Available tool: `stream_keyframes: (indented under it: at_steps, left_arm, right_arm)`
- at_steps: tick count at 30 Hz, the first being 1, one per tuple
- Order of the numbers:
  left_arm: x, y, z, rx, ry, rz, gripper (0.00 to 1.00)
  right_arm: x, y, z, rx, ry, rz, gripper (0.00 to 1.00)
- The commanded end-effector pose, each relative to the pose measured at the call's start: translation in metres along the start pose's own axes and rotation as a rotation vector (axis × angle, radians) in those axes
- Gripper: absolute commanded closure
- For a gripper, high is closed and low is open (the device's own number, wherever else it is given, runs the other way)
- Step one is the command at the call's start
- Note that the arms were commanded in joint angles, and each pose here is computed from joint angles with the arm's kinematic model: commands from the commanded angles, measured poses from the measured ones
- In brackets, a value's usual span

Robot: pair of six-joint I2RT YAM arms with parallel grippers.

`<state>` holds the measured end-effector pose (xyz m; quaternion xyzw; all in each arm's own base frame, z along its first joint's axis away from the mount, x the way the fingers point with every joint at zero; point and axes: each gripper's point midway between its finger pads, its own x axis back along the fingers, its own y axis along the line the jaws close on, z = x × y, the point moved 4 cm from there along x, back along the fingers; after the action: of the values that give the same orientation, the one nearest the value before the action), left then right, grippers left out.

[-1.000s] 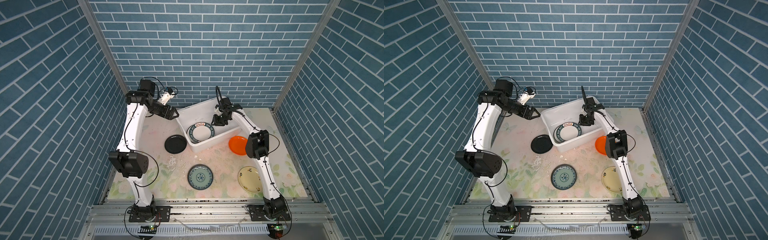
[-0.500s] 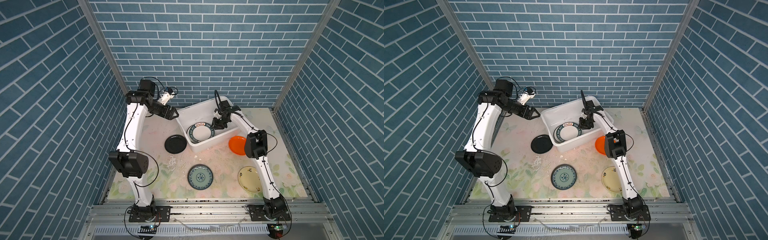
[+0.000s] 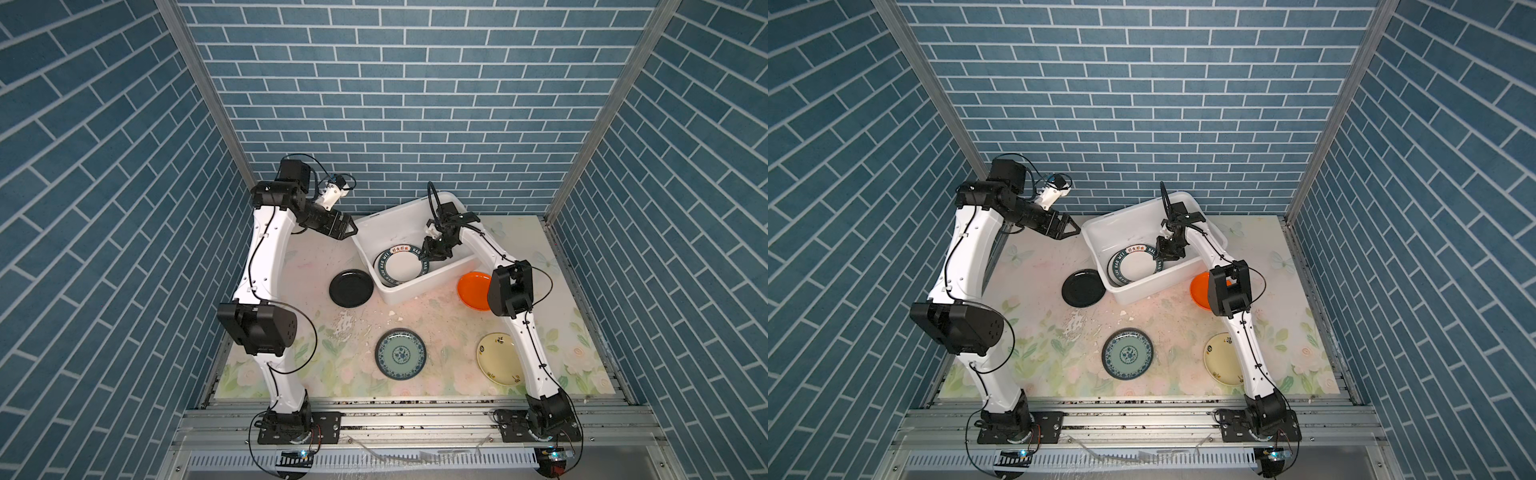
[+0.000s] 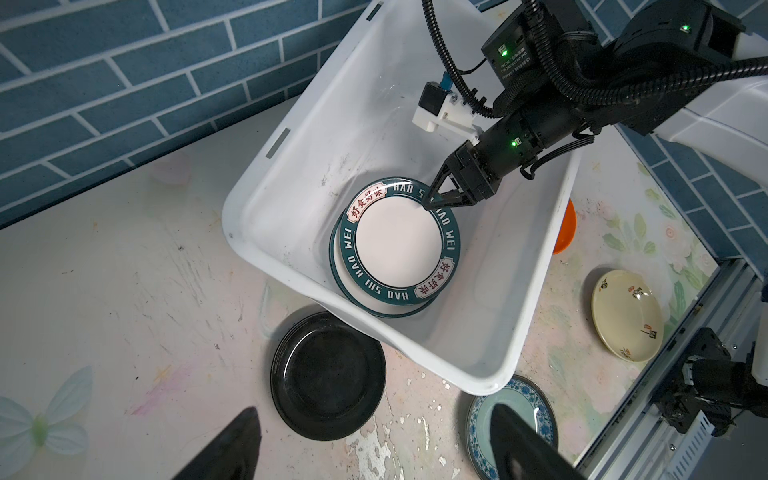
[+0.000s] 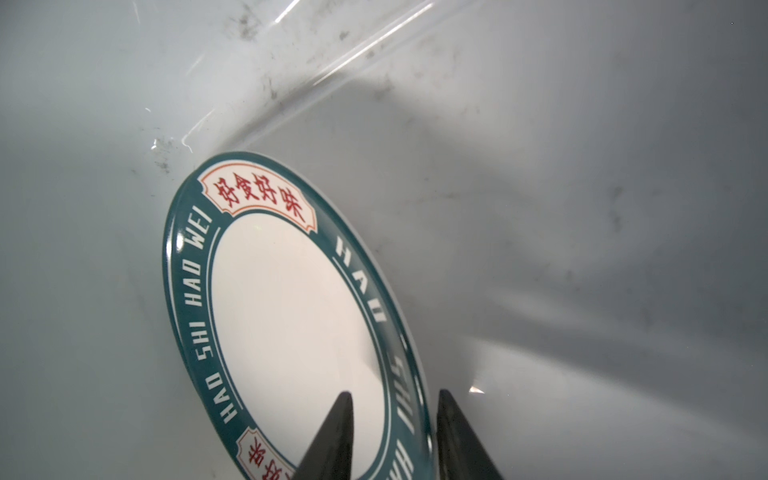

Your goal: Place the plates into the plastic bin on the countertop

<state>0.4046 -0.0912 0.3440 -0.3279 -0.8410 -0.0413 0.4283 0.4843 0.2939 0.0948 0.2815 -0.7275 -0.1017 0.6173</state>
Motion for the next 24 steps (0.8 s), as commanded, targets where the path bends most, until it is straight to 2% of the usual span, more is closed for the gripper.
stream_keyframes:
  at_steps: [1, 24]
  left_arm:
    - [0.0021, -0.0063, 0.0027, -0.008, 0.007, 0.014, 0.12]
    - [-0.0002, -0.0057, 0.0027, -0.004, 0.009, 0.021, 0.12]
  right_arm:
    - [-0.0052, 0.0082, 0.0026, 0.019, 0.020, -0.037, 0.65]
    - [-0.0075, 0.0180, 0.0010, 0.011, 0.016, -0.081, 0.65]
